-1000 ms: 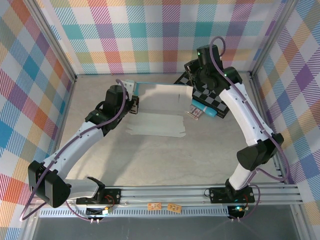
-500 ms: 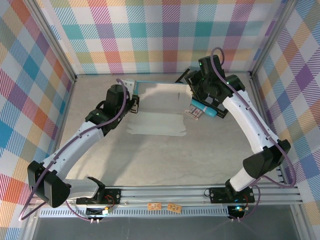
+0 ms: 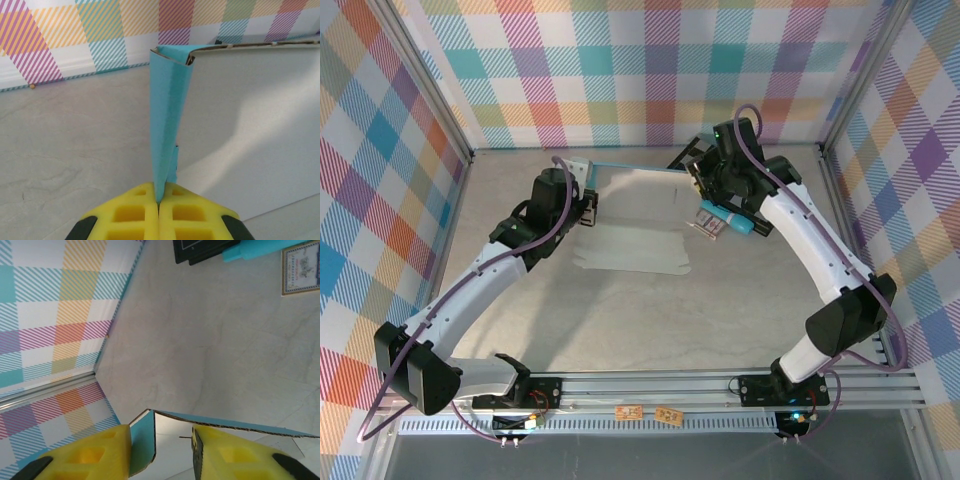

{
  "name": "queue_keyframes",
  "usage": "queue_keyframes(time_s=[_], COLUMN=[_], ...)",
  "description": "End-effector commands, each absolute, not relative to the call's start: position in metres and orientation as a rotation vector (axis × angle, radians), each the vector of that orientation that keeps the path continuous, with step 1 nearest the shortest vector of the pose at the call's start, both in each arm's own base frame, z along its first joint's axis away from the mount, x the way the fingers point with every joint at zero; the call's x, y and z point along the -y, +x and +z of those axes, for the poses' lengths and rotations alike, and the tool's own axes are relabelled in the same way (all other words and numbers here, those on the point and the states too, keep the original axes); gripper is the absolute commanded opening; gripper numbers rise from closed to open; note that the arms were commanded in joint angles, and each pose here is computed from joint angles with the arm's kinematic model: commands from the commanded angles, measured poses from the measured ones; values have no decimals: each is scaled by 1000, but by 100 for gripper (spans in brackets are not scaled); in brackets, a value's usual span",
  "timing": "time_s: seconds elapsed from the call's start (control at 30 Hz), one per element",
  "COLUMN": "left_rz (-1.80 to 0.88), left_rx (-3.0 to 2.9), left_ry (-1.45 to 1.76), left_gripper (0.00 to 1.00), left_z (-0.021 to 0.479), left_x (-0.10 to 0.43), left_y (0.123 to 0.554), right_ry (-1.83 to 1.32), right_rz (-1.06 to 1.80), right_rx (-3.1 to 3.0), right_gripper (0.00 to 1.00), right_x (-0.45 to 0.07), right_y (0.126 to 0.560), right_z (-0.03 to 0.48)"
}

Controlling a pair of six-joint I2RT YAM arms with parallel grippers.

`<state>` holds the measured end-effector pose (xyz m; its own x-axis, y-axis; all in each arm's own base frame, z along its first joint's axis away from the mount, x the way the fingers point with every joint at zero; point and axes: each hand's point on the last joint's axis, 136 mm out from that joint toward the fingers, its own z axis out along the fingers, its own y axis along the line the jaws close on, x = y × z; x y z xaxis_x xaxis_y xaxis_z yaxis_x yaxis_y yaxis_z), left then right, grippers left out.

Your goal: Fold the paper box

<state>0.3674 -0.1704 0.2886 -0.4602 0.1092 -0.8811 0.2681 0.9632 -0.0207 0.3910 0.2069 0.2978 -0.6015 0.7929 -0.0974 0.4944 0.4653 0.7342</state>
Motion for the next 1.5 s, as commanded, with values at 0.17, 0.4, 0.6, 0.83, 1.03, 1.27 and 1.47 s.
queue_keyframes(time_s=[0.17,0.4,0.6,0.83,1.03,1.27,1.47], left_rz=[-236,-236,-236,-237,-255,-258,-220], left_rx=[-2020,-2029,-2027,-2011,-2002,-1962,-1960], left_ry=[220,216,215,188,114,-1,5], left_gripper=[0,0,0,0,0,0,0], left_z=[305,303,303,307,305,307,312], left_x=[179,180,182,183,187,198,196], left_y=[372,373,371,369,368,372,376], right_ry=[1036,1013,1141,1595,1877,2151,2078], right_rz=[958,1000,1055,1368,1576,1664,1703], right_rx=[-2328,-2417,-2358,-1983,-1704,-1457,-1444], right_gripper=[25,25,17,1,0,5,47], right_x=[-207,-224,-223,-223,-232,-241,-233], right_y=[378,371,373,391,410,428,425], right_z=[295,288,283,273,281,286,314])
